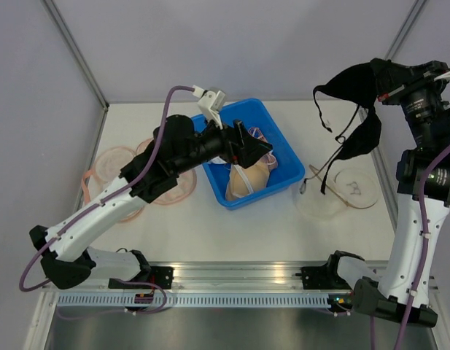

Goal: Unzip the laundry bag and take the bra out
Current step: Place the bra in the bin.

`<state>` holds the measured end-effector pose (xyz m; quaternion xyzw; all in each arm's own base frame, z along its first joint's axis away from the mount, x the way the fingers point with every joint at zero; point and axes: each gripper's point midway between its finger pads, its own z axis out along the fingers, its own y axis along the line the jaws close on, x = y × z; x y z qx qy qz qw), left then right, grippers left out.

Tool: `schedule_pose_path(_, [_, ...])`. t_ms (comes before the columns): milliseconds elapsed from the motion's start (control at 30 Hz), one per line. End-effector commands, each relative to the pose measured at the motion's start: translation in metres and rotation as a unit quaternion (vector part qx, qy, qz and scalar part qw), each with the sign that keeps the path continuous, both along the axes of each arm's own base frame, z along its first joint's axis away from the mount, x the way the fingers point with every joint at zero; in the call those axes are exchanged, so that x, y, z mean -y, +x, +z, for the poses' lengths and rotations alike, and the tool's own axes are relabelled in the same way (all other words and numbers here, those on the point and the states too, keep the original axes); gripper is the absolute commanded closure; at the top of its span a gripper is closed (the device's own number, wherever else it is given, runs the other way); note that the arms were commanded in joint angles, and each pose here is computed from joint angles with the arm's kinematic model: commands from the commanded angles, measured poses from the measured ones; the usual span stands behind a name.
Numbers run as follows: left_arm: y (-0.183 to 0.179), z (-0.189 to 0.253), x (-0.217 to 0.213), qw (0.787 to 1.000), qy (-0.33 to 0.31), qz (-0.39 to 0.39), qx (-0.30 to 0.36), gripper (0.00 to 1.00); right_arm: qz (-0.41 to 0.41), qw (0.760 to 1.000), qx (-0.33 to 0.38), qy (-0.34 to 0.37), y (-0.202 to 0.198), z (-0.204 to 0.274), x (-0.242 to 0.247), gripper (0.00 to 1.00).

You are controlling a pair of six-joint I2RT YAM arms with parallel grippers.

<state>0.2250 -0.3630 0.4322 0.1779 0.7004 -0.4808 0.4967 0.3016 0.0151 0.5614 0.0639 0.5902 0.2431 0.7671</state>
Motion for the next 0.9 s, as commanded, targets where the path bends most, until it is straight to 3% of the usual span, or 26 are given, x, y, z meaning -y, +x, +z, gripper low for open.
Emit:
schedule_pose_path(0, [-0.001,0.003,-0.036,0.998,0.027,0.042,0.045,0.01,0.140,0.983,0.082,0.086,-0.014,0.054,-0.037,1.00])
schedule_pose_path(33, [-0.007,0.011,-0.044,0.998,0.018,0.042,0.053,0.01,0.161,0.977,0.075,0.121,-0.006,0.055,-0.037,1.00])
schedule_pose_path(200, [-0.012,0.003,-0.068,0.995,0.036,0.066,0.061,0.01,0.159,0.976,0.080,0.123,0.014,0.066,-0.062,1.00])
schedule_pose_path(333, [-0.007,-0.030,-0.079,0.993,0.067,0.095,0.031,0.01,0.217,0.967,0.037,0.130,0.037,0.050,-0.118,1.00])
schedule_pose_path(600, [0.001,-0.066,-0.103,0.985,0.111,0.133,-0.019,0.01,0.238,0.967,0.003,0.092,0.076,0.024,-0.204,1.00])
schedule_pose_path(867, [0.000,-0.062,-0.118,0.983,0.098,0.155,-0.019,0.01,0.269,0.959,0.023,0.084,0.071,0.053,-0.252,1.00])
